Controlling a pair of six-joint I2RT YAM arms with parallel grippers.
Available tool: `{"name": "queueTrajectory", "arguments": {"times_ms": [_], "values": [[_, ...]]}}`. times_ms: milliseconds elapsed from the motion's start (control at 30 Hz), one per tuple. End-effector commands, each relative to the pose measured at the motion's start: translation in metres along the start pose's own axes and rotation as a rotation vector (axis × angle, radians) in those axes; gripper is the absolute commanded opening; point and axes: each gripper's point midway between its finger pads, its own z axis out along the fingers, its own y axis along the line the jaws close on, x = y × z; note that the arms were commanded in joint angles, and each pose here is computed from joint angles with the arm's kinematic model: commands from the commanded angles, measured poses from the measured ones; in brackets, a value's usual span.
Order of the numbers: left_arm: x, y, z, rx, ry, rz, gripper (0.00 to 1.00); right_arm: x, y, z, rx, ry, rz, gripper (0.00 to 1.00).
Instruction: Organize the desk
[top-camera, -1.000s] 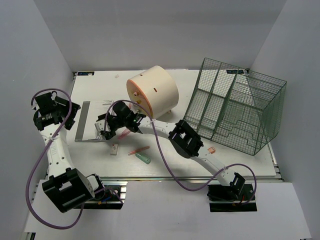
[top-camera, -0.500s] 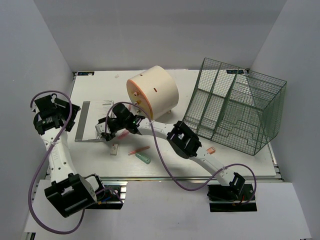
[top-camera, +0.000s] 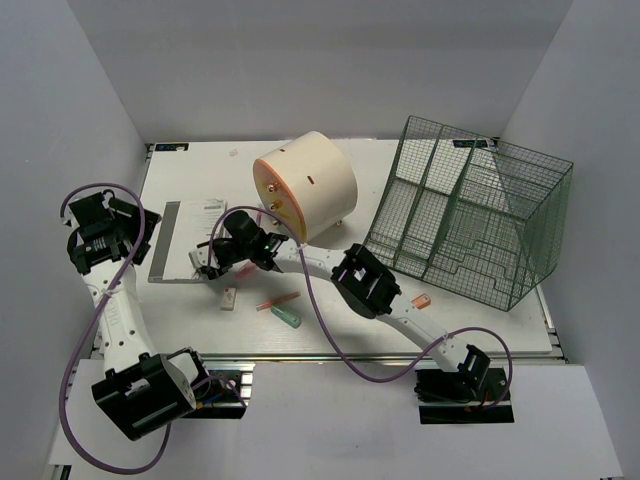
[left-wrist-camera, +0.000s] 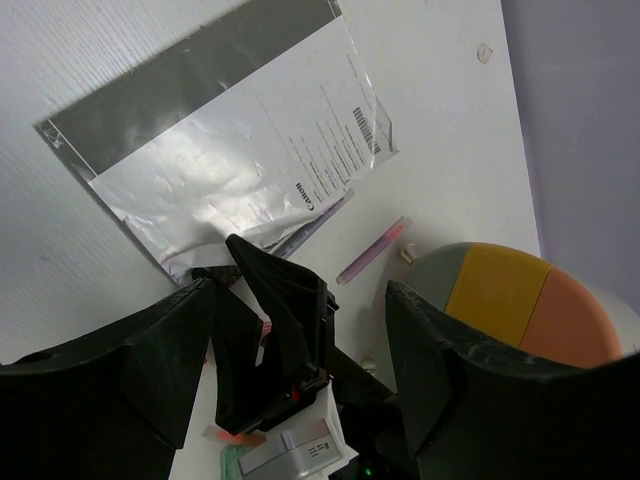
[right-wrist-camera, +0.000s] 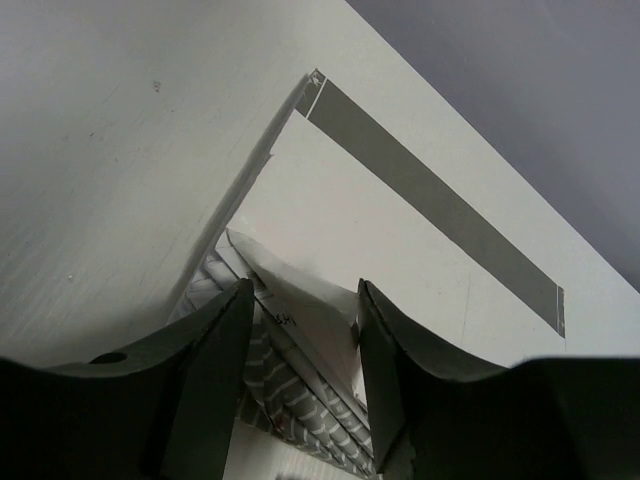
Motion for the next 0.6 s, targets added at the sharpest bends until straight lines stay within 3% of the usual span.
{"name": "queueTrajectory", "arguments": {"times_ms": [0, 433, 467, 567], "values": [[0.001, 0.001, -0.004, 0.01, -0.004, -0.004, 0.79, -0.007, -0.003, -0.008, -0.004, 0.018, 0.007, 0.49], [-0.004, -0.002, 0.002, 0.011, -0.008, 0.017, 0.79, 0.009, -0.002, -0.026, -0.009, 0.116, -0.018, 0.38], [-0.004, -0.002, 0.002, 0.012, -0.009, 0.018, 0.79, 0.013, -0.004, -0.029, -0.007, 0.123, -0.019, 0.16], [-0.005, -0.003, 0.003, 0.013, -0.008, 0.019, 0.79, 0.012, -0.002, -0.032, 0.008, 0.125, -0.033, 0.0]]}}
